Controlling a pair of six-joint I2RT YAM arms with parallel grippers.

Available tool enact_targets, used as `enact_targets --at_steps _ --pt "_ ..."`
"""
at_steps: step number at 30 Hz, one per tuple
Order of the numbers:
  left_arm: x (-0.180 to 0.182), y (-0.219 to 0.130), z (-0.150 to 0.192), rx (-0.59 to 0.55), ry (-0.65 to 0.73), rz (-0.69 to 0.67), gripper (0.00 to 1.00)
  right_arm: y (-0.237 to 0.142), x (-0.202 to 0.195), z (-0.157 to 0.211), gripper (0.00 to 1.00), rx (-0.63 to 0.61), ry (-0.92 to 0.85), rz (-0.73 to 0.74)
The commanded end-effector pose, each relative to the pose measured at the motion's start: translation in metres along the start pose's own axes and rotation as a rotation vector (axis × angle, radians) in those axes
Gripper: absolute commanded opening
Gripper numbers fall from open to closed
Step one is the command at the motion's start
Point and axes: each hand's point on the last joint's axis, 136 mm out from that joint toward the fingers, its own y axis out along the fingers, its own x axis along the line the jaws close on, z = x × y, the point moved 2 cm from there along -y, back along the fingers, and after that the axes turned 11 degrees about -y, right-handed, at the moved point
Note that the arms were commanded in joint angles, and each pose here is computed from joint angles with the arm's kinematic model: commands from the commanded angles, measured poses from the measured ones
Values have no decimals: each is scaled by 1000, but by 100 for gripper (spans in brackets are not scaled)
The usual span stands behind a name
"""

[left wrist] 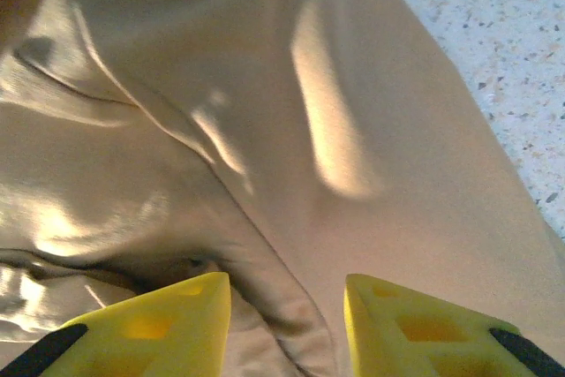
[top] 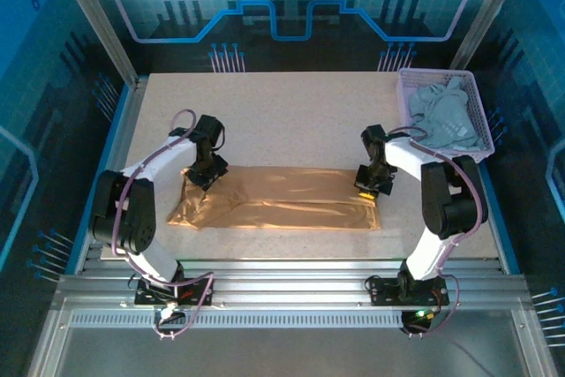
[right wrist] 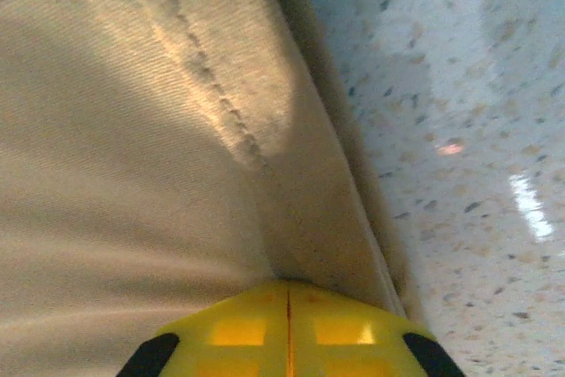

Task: Fold and stack the t-shirts

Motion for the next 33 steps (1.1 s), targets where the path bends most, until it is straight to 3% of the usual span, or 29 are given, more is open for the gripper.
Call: enact_targets --at_steps 1,4,10,19,24,33 --pt "14 -14 -26 -26 -55 18 40 -36 8 -16 16 -131 -83 24" --pt "11 -14 -58 -41 -101 39 39 -47 36 -24 18 -182 -187 -2" --pt "10 0 -99 -44 -82 -19 36 -21 68 -25 17 -79 -190 -78" --pt "7 27 -100 -5 -9 -51 26 8 39 -28 18 77 -76 17" --pt "4 35 -121 -54 27 -83 0 17 26 -38 18 116 -45 49" --pt "2 43 -154 -61 43 -145 0 15 32 -75 16 63 -108 53"
